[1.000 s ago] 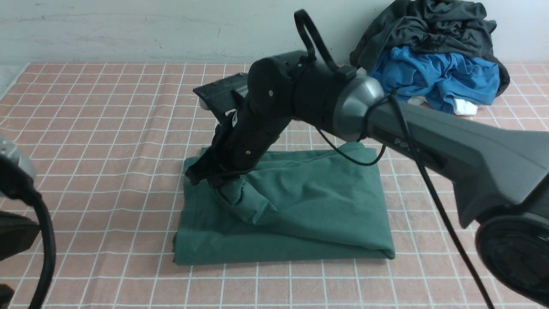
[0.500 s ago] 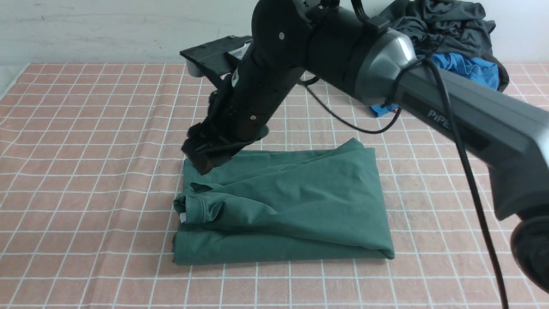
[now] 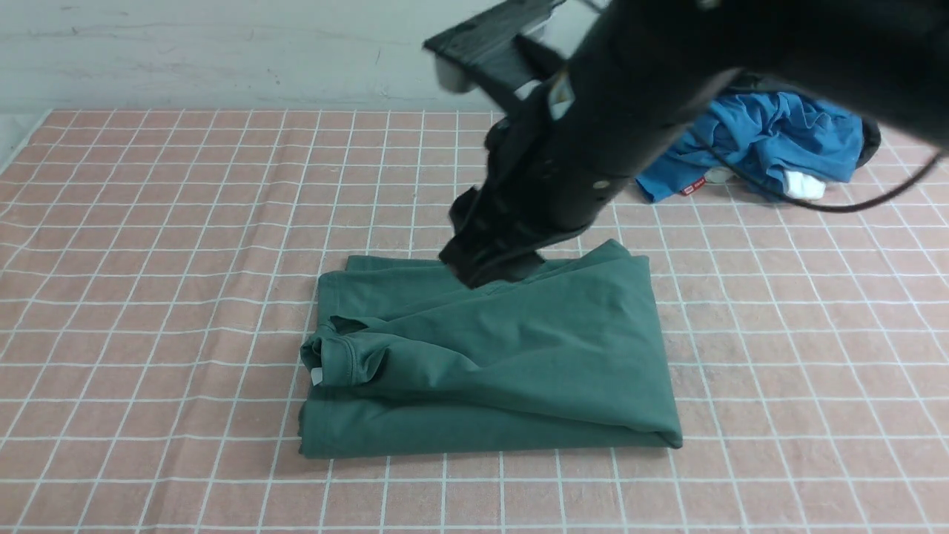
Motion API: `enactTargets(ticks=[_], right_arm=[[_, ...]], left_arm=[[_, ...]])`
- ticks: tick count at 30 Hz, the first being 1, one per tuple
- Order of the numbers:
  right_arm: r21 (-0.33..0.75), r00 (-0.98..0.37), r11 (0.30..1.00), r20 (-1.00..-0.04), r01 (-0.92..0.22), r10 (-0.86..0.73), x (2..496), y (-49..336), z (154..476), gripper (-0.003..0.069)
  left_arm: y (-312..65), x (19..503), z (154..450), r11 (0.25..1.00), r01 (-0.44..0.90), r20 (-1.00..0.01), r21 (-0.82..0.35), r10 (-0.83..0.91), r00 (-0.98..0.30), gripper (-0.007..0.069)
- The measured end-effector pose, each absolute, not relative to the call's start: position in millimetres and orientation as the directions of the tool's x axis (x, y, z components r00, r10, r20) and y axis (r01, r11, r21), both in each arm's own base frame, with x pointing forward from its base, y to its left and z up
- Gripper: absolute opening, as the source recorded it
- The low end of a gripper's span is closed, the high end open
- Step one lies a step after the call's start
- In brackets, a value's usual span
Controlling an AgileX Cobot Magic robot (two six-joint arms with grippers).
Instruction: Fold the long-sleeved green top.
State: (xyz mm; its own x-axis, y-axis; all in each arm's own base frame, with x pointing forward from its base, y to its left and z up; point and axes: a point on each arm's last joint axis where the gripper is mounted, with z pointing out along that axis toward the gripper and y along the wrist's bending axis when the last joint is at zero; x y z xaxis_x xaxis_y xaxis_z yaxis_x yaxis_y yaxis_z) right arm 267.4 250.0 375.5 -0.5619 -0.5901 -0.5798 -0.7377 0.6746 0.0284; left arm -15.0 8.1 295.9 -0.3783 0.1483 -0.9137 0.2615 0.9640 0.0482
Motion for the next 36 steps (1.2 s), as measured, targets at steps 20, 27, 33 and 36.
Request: enactTargets(ticks=[20,27,33,36], right_arm=[[0.074,-0.227,0.725,-0.967,-0.685,-0.115,84.7,81.3,387.3,0.0107],[0.074,-0.226,0.725,-0.968,-0.684,-0.114,68.5,66.6,377.5,0.0085],[0.03,-0.204,0.737,-0.968,-0.676,-0.148,65.9,61.3,376.4,0.0006],[0.025,-0.199,0.738,-0.969,-0.674,-0.149,66.2,61.2,376.5,-0.001]], left_arm=[[8.5,-15.7,287.2,0.964,0.261,-0.894,0.048,0.158,-0.419,0.0006],[8.5,-15.7,287.2,0.964,0.261,-0.894,0.048,0.158,-0.419,0.0006],[8.5,-15.7,287.2,0.964,0.261,-0.894,0.048,0.158,-0.419,0.0006],[8.5,-15.7,287.2,0.964,0.261,-0.894,0.048,0.158,-0.419,0.0006]])
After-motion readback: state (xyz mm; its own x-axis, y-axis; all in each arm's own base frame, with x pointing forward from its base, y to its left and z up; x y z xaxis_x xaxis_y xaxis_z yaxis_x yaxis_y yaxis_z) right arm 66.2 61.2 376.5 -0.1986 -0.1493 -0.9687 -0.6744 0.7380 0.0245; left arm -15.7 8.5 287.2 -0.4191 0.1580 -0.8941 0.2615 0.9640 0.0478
